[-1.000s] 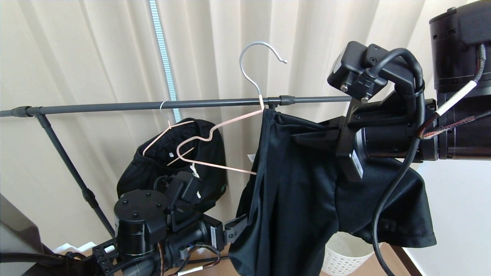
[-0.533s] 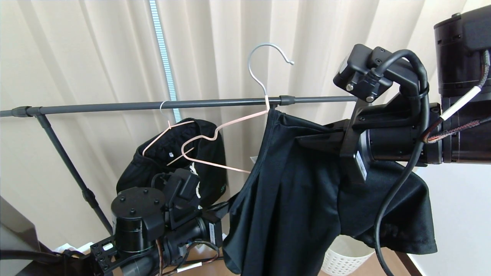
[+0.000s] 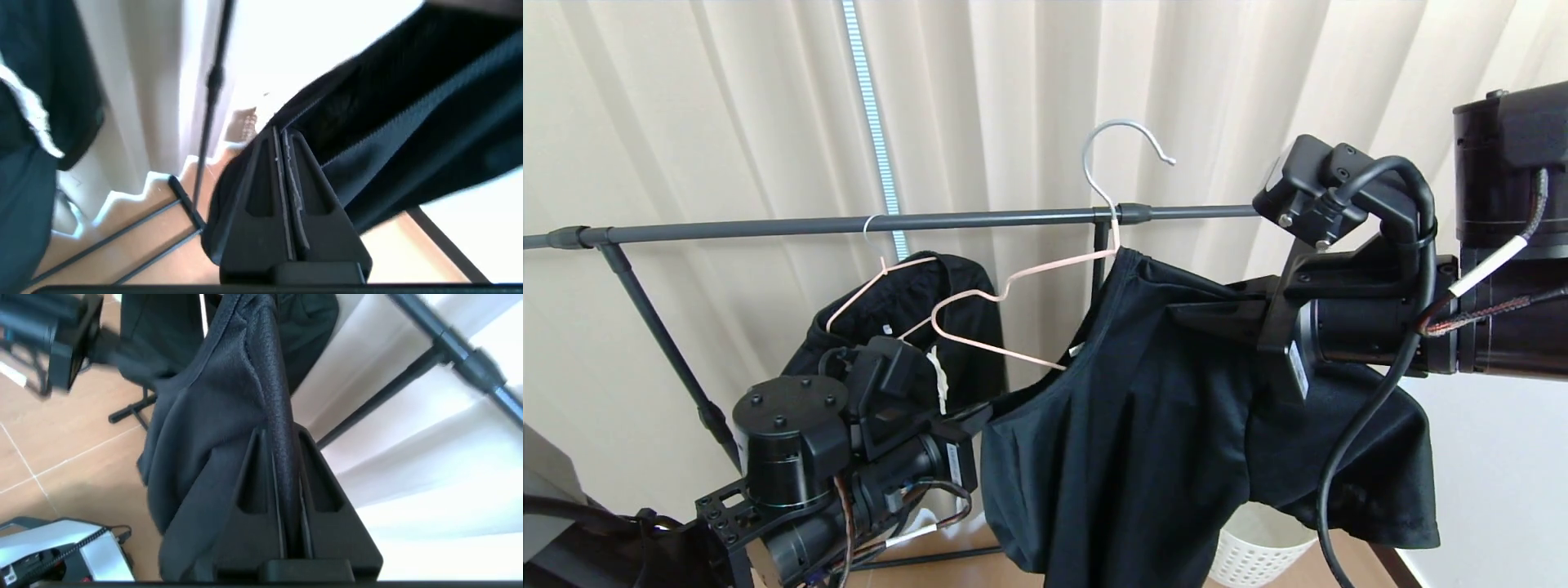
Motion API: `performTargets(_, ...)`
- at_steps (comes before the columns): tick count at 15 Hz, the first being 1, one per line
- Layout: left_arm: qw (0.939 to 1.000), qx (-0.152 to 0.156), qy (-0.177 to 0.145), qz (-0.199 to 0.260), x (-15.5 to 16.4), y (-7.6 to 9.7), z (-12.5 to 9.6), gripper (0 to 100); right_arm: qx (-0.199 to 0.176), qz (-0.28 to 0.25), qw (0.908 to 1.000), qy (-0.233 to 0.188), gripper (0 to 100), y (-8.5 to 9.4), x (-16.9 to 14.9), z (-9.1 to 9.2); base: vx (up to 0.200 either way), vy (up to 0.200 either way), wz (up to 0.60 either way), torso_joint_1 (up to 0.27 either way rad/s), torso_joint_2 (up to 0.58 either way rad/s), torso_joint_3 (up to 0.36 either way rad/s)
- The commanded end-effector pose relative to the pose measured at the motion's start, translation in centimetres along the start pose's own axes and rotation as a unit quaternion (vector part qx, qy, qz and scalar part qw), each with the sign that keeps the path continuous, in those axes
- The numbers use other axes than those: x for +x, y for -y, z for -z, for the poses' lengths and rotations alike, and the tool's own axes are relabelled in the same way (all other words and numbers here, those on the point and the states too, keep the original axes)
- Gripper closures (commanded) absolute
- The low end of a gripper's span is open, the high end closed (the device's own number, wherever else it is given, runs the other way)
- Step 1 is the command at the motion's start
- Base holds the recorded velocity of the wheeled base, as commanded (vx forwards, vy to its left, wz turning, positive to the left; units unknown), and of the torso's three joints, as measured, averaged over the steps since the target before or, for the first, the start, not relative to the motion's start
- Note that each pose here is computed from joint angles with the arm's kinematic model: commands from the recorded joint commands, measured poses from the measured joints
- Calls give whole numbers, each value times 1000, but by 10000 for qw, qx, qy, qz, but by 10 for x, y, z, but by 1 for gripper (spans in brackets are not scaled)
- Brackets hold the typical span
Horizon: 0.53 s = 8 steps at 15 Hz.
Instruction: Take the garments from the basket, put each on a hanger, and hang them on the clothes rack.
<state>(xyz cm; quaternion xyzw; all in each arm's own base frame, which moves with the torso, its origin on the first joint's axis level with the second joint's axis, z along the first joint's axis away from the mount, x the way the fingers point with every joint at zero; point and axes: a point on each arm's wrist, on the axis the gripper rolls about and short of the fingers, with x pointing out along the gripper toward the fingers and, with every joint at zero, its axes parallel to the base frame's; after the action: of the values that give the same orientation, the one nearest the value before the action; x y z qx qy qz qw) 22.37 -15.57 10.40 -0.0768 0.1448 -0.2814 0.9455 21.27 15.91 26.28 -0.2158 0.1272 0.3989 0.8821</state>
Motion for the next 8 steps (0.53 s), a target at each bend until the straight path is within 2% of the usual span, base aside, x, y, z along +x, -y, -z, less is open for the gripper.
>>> performTargets(1, 9999, -28, 65, -116, 2, -7, -4, 100, 265, -14, 9996, -29, 100, 4, -7, 20, 0, 0, 0, 0, 0, 0)
performTargets(3, 9996, -66, 52, -256, 5, -16, -3, 100, 417, -29, 9991, 81, 100, 6, -6, 35, 0, 0, 0, 0, 0, 0)
performTargets(5, 9996, -70, 79, -273, 5, -17, -5, 100, 431, 45, 9990, 138, 100, 4, -3, 49, 0, 0, 0, 0, 0, 0)
performTargets(8, 9991, -22, 136, -391, 6, -24, -8, 100, 389, -47, 9985, 371, 100, 1, -4, 53, 0, 0, 0, 0, 0, 0)
